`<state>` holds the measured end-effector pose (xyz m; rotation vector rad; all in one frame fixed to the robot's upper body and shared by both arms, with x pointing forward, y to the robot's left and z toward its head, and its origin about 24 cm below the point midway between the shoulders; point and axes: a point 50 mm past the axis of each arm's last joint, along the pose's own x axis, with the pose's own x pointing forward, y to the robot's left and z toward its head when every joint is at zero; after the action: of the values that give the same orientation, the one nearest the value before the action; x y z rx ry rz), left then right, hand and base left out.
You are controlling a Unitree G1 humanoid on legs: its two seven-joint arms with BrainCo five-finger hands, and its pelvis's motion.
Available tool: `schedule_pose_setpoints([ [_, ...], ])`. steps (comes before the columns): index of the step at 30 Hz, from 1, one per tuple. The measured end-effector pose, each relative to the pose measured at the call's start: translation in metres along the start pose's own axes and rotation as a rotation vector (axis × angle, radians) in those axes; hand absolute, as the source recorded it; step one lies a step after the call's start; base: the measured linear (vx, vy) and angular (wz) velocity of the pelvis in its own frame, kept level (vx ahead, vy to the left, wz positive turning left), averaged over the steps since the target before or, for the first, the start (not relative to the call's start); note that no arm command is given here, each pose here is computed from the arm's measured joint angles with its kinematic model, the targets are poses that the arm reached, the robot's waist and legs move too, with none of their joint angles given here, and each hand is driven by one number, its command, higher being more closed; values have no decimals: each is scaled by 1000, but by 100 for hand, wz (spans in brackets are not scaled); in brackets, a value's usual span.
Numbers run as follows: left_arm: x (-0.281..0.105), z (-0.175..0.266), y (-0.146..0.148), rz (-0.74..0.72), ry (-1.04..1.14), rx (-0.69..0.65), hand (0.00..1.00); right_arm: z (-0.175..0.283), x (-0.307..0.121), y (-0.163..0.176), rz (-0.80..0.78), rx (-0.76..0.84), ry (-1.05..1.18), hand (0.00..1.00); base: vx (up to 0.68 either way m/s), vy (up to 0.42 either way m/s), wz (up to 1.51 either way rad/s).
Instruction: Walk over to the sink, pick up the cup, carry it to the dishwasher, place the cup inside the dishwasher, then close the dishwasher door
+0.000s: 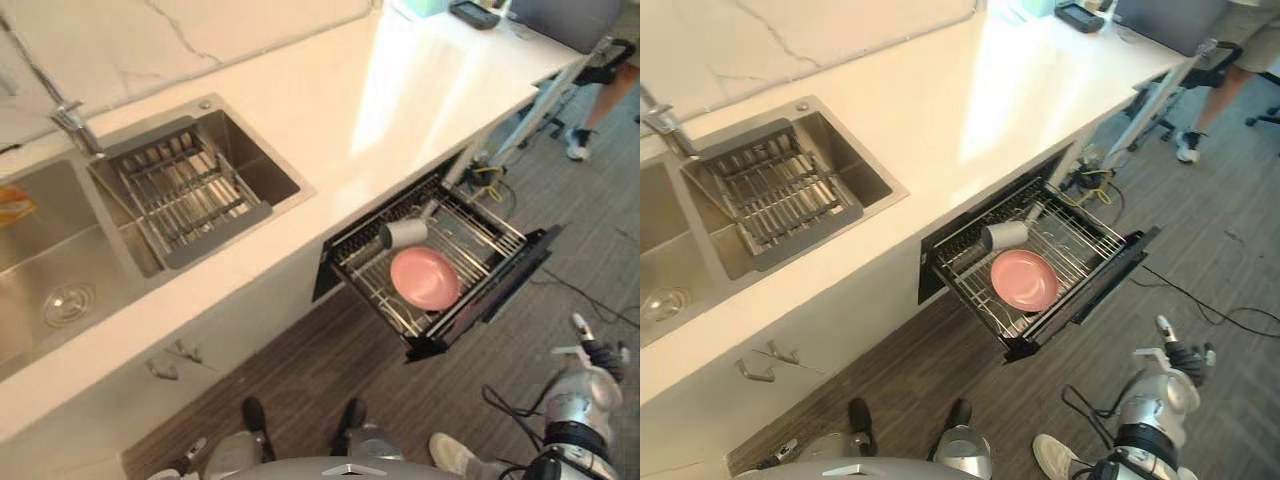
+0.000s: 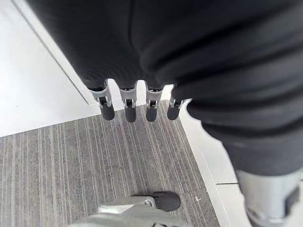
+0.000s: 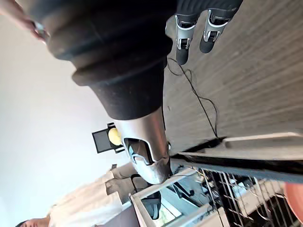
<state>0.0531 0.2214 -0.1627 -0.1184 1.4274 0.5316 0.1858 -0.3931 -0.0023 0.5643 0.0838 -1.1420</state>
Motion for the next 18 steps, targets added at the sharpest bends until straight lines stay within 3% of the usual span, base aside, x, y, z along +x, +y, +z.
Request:
schedule_pose_setpoints([
  [5,0,-7,-3,-7,21,-4,0,-45,-19,20,56,27,122,0,33,15,31],
  [18,1,-13,-13,-51,19,-45,0,-66,-30,13,-97,74,113,0,37,9,20],
])
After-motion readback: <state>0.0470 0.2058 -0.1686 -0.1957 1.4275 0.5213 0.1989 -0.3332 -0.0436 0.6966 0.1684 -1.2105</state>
